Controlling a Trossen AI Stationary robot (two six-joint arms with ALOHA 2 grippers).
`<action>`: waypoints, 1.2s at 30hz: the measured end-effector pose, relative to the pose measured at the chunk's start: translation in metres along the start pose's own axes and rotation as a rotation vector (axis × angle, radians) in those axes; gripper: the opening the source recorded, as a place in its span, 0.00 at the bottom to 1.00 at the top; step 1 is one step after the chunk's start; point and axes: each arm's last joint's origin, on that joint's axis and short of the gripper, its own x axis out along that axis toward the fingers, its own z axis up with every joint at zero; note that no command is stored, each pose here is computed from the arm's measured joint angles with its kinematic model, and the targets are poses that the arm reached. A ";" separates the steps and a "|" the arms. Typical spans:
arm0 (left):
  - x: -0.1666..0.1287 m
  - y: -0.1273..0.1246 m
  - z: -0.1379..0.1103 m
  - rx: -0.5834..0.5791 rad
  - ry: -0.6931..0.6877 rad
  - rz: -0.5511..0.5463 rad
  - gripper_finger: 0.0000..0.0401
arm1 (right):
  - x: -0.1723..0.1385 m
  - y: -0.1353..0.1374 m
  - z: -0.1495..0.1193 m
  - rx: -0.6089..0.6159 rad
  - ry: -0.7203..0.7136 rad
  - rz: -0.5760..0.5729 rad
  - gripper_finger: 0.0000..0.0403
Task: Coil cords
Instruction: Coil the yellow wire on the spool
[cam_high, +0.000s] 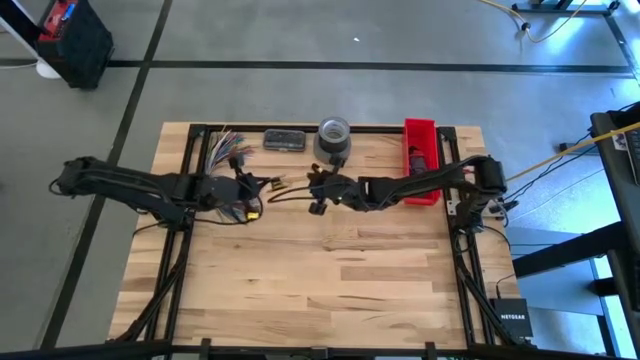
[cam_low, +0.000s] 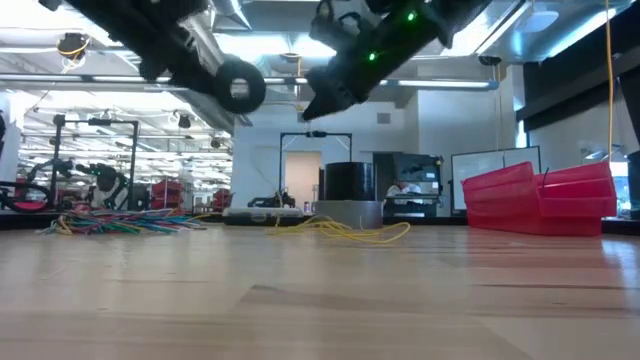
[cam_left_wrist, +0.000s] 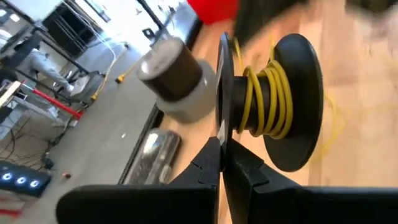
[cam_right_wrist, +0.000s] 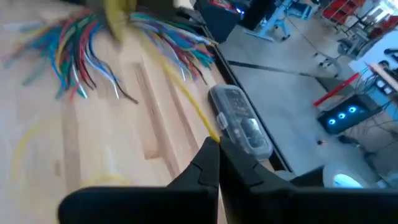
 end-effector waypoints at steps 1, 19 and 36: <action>0.003 -0.001 -0.001 0.011 0.014 0.015 0.00 | -0.003 -0.002 0.002 0.016 -0.006 0.008 0.01; 0.066 -0.027 0.009 0.098 0.013 0.195 0.00 | -0.009 0.002 0.024 0.257 -0.233 0.338 0.01; 0.046 -0.016 0.030 -0.220 -0.106 0.050 0.00 | 0.011 0.020 0.008 0.173 -0.189 0.298 0.01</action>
